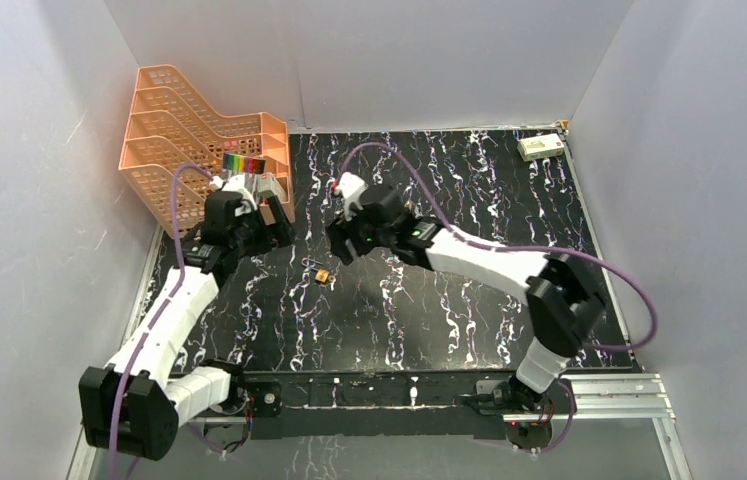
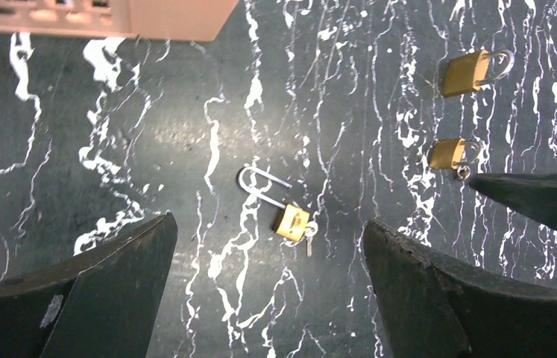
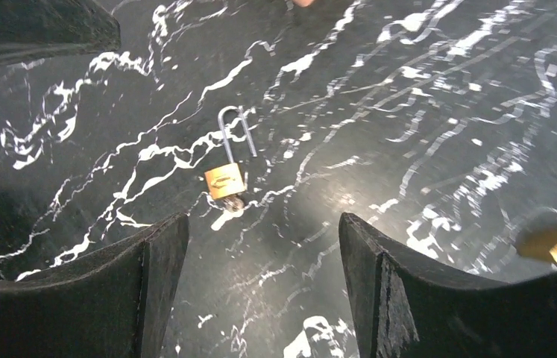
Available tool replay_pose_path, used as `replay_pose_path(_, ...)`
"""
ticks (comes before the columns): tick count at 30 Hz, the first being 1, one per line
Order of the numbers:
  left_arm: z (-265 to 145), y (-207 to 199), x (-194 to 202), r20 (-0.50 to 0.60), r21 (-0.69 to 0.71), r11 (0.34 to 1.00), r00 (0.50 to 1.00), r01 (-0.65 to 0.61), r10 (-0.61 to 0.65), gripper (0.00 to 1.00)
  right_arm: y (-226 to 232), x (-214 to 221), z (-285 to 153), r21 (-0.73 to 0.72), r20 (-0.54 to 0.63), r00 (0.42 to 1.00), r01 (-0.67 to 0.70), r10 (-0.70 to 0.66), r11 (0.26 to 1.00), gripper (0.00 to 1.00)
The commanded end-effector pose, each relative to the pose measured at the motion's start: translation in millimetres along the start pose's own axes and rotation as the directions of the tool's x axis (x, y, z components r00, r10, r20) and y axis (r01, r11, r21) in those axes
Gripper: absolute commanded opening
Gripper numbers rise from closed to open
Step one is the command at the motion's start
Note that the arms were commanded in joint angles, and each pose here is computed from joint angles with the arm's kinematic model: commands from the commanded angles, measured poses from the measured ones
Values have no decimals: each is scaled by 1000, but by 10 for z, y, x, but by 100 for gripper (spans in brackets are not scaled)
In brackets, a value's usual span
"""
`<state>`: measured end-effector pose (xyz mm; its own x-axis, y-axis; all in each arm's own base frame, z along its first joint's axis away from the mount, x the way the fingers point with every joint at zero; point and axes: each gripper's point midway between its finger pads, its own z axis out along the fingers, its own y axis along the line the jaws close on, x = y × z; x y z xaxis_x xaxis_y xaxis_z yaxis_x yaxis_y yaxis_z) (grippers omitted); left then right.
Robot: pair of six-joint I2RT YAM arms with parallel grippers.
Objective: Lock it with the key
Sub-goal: Pick up the lock from the center of the board.
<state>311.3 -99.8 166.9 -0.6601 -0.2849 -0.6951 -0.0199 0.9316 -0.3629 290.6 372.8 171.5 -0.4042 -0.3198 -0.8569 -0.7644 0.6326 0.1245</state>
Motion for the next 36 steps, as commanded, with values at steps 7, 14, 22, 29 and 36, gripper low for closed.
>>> replay_pose_path(7,-228,345,231,-43,26,994,994,104,-103,98,611,351,713,-182,-130,962,217,-242,959,82)
replay_pose_path(14,-251,415,182,-38,61,986,988,155,-152,98,665,659,976,-220,-202,945,212,-257,952,76)
replay_pose_path(22,-252,456,173,-39,75,983,985,170,-168,98,677,871,1059,-245,-254,933,191,-253,951,71)
replay_pose_path(29,-227,460,208,-52,83,980,983,182,-178,98,651,978,1083,-234,-277,929,185,-247,955,66)
replay_pose_path(36,-210,456,237,-64,90,978,981,186,-180,98,519,1010,1127,-156,-293,927,196,-235,968,49)
